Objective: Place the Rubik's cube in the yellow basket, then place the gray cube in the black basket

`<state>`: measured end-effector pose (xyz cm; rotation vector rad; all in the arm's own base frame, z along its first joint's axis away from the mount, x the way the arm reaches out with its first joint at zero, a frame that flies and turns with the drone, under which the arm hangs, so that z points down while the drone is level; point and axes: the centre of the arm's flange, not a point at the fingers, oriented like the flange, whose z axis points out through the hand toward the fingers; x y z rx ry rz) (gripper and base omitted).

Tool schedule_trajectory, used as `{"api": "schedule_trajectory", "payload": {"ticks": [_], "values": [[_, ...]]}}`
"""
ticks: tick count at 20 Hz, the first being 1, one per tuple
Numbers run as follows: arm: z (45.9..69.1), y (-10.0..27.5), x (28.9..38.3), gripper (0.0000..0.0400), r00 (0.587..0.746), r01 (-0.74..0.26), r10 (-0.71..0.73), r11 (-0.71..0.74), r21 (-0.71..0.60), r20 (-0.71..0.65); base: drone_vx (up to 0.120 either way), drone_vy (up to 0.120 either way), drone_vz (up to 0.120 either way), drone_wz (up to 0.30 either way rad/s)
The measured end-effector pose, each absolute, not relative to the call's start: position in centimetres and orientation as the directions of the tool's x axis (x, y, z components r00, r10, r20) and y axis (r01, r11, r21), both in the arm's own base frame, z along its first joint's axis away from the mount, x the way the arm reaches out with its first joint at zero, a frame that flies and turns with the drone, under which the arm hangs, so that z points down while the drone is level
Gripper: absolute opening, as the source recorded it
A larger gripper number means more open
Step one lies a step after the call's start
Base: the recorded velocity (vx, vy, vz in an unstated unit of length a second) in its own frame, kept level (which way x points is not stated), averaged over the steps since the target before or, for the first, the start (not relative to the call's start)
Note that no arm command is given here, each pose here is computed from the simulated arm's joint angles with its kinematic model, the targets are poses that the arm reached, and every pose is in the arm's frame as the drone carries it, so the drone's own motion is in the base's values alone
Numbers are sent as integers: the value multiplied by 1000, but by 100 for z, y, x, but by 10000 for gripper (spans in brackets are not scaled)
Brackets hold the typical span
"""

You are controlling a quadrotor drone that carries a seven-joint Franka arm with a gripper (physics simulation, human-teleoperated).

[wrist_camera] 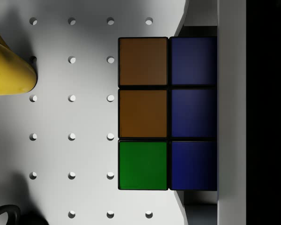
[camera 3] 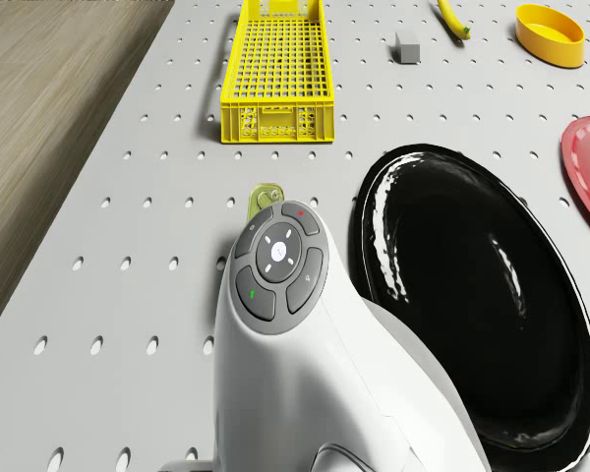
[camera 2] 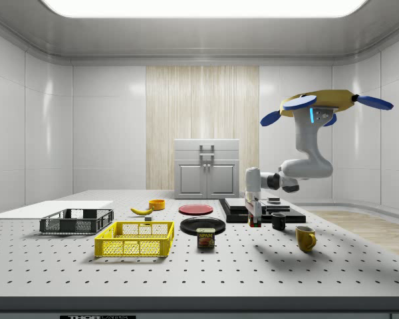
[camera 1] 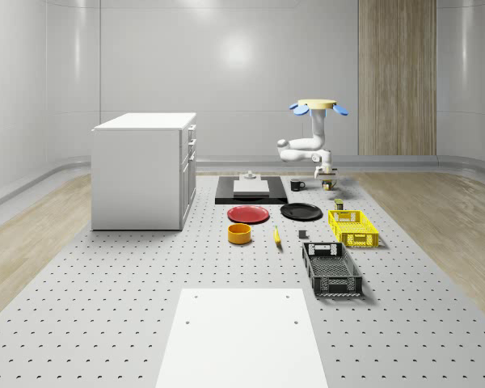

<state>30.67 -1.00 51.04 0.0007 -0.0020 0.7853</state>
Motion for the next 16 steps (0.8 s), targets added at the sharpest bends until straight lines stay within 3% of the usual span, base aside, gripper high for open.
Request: {"api": "schedule_trajectory", "payload": {"ticks": [3, 8, 13, 16], "values": [[5086, -100, 3068, 325, 707, -707, 707, 707, 0, 2, 107, 0, 107, 0], [5073, -100, 3068, 325, 707, -707, 707, 707, 0, 2, 120, 0, 0, 0], [5069, -100, 3068, 325, 707, -707, 707, 707, 0, 2, 120, 0, 104, 0], [5068, -100, 3068, 325, 707, -707, 707, 707, 0, 2, 120, 0, 0, 0]]}}
